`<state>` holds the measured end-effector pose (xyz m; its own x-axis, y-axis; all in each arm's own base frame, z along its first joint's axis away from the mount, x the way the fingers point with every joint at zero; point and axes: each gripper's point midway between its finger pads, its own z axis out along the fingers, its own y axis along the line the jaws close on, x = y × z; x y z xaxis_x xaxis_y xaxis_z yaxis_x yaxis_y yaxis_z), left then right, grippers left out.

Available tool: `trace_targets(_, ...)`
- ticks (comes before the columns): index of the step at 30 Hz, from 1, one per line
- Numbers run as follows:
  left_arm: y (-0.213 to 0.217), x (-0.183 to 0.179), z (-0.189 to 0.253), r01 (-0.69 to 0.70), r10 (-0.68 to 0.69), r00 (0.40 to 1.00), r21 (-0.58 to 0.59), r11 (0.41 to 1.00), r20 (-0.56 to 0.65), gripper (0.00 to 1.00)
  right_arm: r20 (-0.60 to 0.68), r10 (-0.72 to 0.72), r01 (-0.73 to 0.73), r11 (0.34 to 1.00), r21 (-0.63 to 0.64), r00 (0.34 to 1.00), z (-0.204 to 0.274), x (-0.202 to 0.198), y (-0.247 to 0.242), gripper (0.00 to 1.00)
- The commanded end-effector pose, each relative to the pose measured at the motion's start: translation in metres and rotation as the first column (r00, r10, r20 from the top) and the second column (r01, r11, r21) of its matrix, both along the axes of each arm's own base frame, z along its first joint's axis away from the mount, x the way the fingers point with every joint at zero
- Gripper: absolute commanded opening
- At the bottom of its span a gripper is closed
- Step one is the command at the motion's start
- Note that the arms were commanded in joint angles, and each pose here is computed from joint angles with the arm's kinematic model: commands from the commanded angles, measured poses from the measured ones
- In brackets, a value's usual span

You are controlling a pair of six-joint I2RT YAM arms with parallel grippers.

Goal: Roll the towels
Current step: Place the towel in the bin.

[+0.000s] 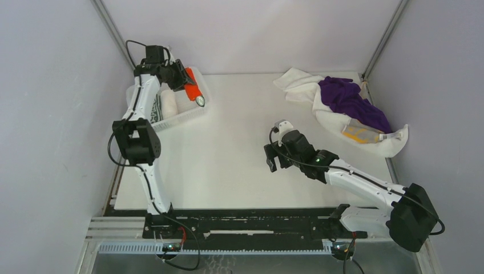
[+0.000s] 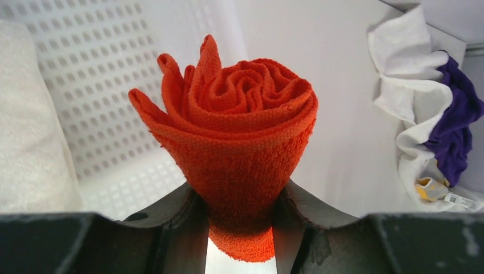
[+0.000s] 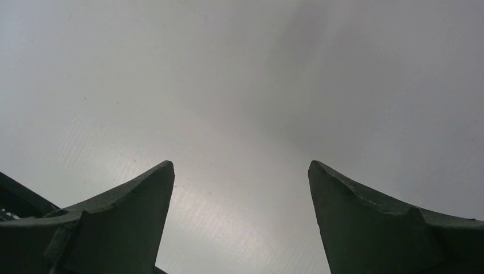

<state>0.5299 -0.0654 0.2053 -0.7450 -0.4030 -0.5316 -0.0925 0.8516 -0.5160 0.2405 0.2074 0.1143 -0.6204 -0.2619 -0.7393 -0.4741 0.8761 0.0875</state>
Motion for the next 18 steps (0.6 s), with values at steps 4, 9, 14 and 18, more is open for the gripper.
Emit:
trace_targets(4, 0.023, 0.032, -0.015, 0.031, -0.031, 0.999, -0.038, 0.999, -0.009, 0.42, 0.038, -0.029, 0.03, 1.0, -0.009, 0.999, 0.001, 0.013, -0.005, 0.86)
trace_targets(9, 0.039, 0.043, -0.063, 0.001, -0.003, 0.996, -0.02, 1.0, -0.084, 0.42, 0.029, -0.039, 0.039, 0.999, -0.019, 0.999, -0.001, 0.013, -0.009, 0.85)
trace_targets(14, 0.071, 0.032, -0.108, -0.059, 0.079, 0.977, 0.105, 0.993, -0.198, 0.42, 0.021, -0.044, 0.045, 0.998, -0.032, 0.999, -0.004, 0.011, -0.013, 0.85)
trace_targets(18, 0.092, 0.024, -0.115, -0.078, 0.129, 0.967, 0.226, 0.971, -0.221, 0.43, 0.015, -0.041, 0.041, 0.999, -0.027, 0.999, -0.004, 0.01, -0.012, 0.85)
